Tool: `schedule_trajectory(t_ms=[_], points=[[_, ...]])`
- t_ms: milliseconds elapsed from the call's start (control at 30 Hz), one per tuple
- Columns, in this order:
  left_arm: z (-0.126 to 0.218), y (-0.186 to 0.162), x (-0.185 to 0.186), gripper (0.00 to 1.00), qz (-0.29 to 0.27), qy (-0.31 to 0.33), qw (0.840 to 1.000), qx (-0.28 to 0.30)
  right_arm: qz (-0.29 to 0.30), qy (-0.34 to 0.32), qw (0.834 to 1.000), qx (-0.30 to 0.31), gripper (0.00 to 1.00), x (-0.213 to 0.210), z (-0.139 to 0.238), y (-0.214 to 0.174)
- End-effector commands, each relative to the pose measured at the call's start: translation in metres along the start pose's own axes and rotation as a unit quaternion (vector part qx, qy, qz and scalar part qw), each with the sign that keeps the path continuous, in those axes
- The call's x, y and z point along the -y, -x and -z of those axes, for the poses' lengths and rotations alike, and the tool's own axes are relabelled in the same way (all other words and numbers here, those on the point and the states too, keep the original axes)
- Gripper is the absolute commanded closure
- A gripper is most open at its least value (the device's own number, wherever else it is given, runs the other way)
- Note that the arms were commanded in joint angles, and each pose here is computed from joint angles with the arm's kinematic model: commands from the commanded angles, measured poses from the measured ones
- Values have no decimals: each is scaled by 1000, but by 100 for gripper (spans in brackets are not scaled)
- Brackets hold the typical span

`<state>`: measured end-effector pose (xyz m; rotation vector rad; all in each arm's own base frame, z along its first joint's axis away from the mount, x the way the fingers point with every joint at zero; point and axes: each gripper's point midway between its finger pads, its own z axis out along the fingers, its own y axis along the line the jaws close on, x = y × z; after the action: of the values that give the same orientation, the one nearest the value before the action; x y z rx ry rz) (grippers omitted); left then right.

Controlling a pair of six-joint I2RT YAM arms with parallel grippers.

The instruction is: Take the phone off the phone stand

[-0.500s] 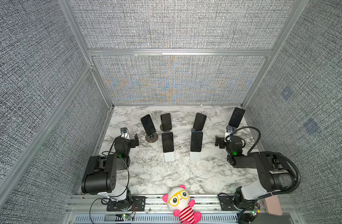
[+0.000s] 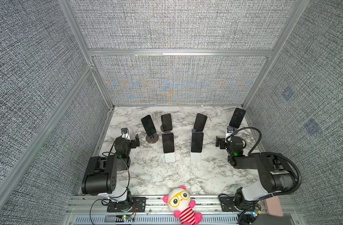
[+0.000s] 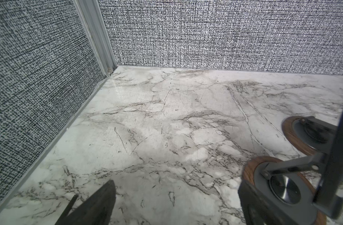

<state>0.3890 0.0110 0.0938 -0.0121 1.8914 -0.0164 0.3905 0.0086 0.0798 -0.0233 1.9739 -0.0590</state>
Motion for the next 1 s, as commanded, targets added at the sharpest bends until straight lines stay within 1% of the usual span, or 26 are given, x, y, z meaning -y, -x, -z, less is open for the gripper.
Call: schedule_trajectory(t_ms=[0,367,433,467,600,667,733,833,900,967], points=[[-1,7,2,1,-3,-6,1000,12,-2,-5,1000,20,1,2,-1,11],[-1,8,2,1,-3,-6,1000,13,-10,4,1000,15,1,3,-2,10],[0,10,2,1,-4,-6,1000,15,-11,4,1000,22,1,3,-1,15],[1,13,2,1,-3,-4,1000,9,-12,3,1000,15,1,4,-1,19],[21,39,-9,1,6,30,999,28,-11,-2,1000,-28,1,7,8,52],[37,60,-14,1,18,46,998,36,-19,11,999,-49,1,2,18,62],[52,82,-13,1,35,43,998,39,-34,25,995,-89,1,-5,31,62],[73,116,3,1,56,1,998,30,-51,57,988,-135,1,-22,49,79],[81,130,24,2,59,-57,997,7,-55,95,979,-170,1,-38,62,84],[86,138,48,3,62,-127,990,-16,-62,138,969,-197,1,-53,73,86]])
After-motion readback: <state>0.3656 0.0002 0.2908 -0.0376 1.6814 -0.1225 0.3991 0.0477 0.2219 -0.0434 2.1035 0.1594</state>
